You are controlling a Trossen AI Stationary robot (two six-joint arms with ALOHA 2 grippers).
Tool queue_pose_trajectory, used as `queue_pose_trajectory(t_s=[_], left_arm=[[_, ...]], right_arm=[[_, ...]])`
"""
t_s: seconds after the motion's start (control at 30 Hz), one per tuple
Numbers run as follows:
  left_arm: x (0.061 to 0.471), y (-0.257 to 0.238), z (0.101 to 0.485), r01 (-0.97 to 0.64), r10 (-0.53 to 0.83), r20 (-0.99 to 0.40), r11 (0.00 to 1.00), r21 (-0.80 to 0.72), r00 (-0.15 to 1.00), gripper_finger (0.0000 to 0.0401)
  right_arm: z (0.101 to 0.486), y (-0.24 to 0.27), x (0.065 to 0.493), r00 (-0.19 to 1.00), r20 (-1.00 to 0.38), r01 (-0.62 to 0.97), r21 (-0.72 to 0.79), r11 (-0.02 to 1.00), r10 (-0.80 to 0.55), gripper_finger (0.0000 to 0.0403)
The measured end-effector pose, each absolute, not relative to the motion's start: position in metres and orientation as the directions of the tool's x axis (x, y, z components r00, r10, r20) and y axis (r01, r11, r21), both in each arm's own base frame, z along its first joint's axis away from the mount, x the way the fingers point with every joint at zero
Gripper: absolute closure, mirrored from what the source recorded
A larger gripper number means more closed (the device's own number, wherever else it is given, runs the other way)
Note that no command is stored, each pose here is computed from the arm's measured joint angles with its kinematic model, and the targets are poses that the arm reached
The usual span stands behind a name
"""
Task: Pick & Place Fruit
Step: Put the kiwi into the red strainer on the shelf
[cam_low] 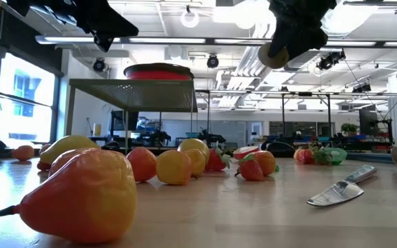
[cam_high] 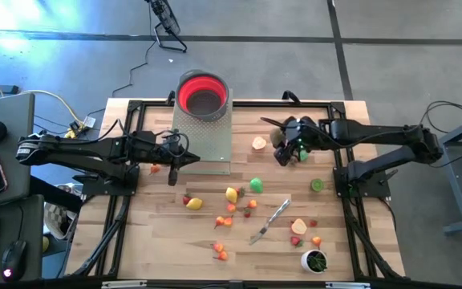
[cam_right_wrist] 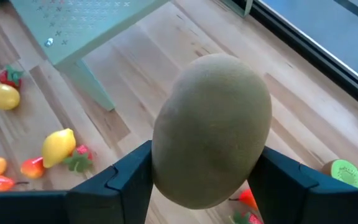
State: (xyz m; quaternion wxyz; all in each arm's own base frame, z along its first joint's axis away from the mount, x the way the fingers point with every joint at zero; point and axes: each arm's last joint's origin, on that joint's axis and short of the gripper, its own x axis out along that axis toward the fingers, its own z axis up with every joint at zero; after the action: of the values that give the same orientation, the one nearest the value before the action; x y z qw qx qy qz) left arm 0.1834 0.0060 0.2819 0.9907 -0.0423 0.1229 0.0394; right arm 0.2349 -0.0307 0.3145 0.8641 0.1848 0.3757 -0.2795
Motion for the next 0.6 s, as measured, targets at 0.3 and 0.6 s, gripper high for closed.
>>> queue_pose_trajectory(t_s=[0.3,0.6], left_arm=[[0.1834,0.0065,0.2819,-0.111,0.080,-0.247,0.987,-0.114,0.966,0.0359],[0.1889,0.0077,0.2781,-0.155,0.119,-0.265,0.981,-0.119,0.957,0.0217]], right_arm=[[0.3148,-0.0306,0.2354,0.566,-0.749,0.610,0.100,0.786,-0.344,0.0183],[0.3155,-0.0305,0.2364,0.578,-0.743,0.600,0.106,0.793,-0.338,0.0183]])
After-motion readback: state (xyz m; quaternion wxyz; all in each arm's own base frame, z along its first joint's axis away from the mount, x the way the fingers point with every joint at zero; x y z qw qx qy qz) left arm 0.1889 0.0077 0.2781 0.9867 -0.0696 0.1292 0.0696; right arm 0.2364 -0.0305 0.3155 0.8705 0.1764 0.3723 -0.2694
